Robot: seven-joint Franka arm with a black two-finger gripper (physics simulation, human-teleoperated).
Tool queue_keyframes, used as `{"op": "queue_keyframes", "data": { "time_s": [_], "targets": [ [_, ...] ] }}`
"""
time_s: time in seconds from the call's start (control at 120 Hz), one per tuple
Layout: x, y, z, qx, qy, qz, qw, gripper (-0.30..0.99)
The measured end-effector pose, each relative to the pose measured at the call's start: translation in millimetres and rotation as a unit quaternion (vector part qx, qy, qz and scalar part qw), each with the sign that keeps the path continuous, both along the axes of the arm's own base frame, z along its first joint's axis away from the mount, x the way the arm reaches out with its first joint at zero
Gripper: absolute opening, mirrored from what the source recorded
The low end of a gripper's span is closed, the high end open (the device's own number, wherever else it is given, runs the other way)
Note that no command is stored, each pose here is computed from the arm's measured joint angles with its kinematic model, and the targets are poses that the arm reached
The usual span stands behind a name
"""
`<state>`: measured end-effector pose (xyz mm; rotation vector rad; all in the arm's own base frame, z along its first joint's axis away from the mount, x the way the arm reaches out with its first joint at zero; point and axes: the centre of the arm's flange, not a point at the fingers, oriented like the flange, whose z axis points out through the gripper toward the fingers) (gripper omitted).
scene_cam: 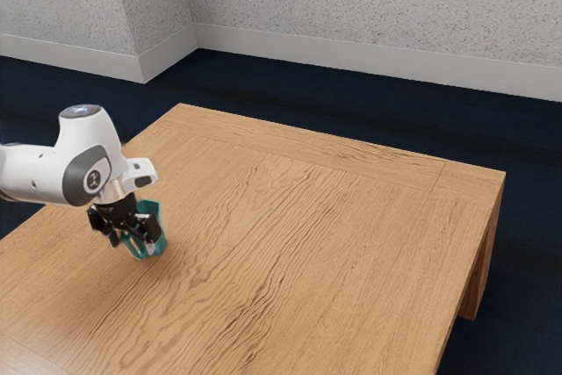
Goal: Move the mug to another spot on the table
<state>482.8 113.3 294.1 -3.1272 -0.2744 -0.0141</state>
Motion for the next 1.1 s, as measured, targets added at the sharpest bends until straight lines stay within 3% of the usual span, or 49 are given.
{"op": "queue_keyframes", "data": {
  "time_s": [0.383,0.65,1.1],
  "targets": [
    [6,2,-13,0.009,-0.017,0.001,1.0,0.66],
    [7,3,-10,0.011,-0.027,0.002,1.0,0.41],
    [6,4,-3,0.013,-0.035,0.006,0.999,0.17]
  ]
}}
